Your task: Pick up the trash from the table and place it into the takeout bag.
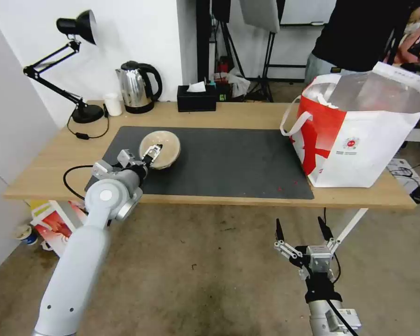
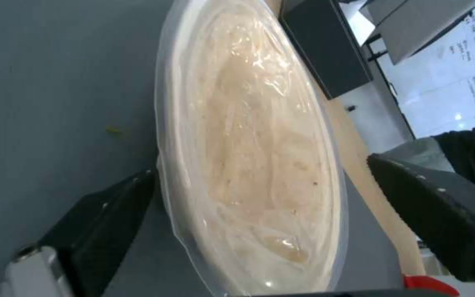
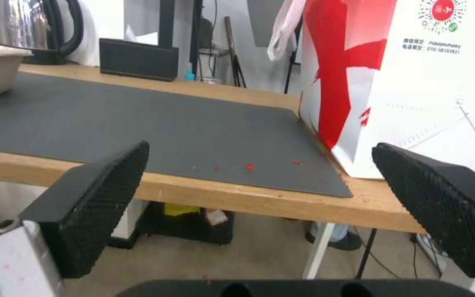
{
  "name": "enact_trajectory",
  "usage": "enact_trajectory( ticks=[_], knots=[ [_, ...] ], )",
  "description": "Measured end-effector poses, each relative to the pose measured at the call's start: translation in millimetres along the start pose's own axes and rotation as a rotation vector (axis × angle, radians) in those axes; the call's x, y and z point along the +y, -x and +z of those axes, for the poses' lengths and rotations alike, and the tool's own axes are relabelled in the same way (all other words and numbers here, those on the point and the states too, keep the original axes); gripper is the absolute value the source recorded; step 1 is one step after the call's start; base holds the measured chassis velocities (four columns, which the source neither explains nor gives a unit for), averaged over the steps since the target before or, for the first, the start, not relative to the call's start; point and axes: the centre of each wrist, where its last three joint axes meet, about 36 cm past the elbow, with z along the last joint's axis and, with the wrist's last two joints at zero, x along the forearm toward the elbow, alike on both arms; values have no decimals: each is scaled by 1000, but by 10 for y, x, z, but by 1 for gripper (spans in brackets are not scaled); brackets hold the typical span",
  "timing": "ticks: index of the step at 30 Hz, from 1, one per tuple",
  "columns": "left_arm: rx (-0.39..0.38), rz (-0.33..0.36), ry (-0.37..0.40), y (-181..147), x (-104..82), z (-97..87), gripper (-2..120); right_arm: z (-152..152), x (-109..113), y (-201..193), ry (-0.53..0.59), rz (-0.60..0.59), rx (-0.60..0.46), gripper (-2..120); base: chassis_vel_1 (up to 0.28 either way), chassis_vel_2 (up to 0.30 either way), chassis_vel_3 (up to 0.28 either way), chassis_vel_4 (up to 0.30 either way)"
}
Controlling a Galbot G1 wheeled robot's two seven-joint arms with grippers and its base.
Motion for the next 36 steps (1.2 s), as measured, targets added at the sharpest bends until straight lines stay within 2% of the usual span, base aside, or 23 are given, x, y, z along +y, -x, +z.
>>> enact_trajectory(
  ticks=[1,5,6,8,9,11,12,14,17,19,23,32,36],
  knots=[
    [0,0,0,0,0,0,95,0,0,0,0,0,0,100,0,0,0,0],
    [1,4,3,51,-4,45,78,0,0,0,0,0,0,100,0,0,0,0],
    [1,4,3,51,-4,45,78,0,0,0,0,0,0,100,0,0,0,0],
    [1,5,6,67,-18,70,68,0,0,0,0,0,0,100,0,0,0,0],
    [1,5,6,67,-18,70,68,0,0,0,0,0,0,100,0,0,0,0],
    [-6,3,11,66,-7,92,48,0,0,0,0,0,0,100,0,0,0,0],
    [-9,2,11,63,-6,90,42,0,0,0,0,0,0,100,0,0,0,0],
    [-13,2,11,60,-6,88,39,0,0,0,0,0,0,100,0,0,0,0],
    [-22,7,11,37,-21,87,24,0,0,0,0,0,0,100,0,0,0,0],
    [-25,7,12,25,-18,90,21,0,0,0,0,0,0,100,0,0,0,0],
    [-36,-4,14,-22,38,93,3,0,0,0,0,0,0,100,0,0,0,0],
    [-61,-6,23,-123,86,22,1,0,0,0,0,0,0,100,0,0,0,0],
    [-73,14,28,-197,74,-15,1,0,0,0,0,0,0,100,0,0,0,0]
  ],
)
